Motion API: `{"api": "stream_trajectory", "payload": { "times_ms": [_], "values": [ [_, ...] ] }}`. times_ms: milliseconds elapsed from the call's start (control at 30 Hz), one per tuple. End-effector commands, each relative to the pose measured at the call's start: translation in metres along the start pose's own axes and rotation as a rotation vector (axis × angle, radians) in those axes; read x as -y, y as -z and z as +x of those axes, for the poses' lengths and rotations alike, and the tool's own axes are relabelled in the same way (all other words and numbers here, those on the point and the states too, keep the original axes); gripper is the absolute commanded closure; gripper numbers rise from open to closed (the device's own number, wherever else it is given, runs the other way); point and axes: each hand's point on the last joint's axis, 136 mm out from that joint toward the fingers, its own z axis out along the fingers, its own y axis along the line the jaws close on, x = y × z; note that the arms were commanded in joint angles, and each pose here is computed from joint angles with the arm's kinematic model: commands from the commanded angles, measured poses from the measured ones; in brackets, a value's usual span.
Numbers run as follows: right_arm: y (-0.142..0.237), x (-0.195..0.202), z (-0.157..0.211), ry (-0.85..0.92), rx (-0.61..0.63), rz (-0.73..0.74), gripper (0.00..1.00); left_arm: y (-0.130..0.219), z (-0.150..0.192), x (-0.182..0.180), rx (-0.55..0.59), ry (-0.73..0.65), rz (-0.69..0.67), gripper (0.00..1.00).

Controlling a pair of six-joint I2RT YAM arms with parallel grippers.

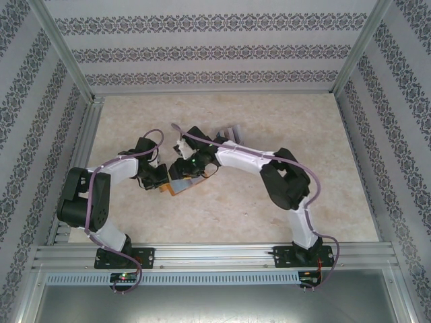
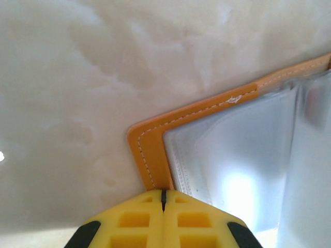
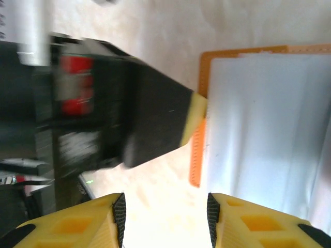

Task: Put the credit cards into the card holder
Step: Flip over the card slot in the card holder.

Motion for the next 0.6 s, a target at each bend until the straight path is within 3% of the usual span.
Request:
{"api": "stream_trajectory", "payload": {
  "times_ms": [0,300,567],
  "values": [
    [0.033,0.004,-0.016,0.008,0.107,0.024,0.52,-0.027,0.014,-0.028,-0.043,0.024,-0.086,1.00],
    [0.019,0.075,-0.004,-0.095,0.084,0.233,0.52,-0.028,0.014,-0.027,-0.044,0.023,-0.080,1.00],
    [-0.002,0.098,-0.001,-0.110,0.031,0.289,0.51,-0.028,0.014,-0.027,-0.047,0.021,-0.082,1.00]
  ]
}}
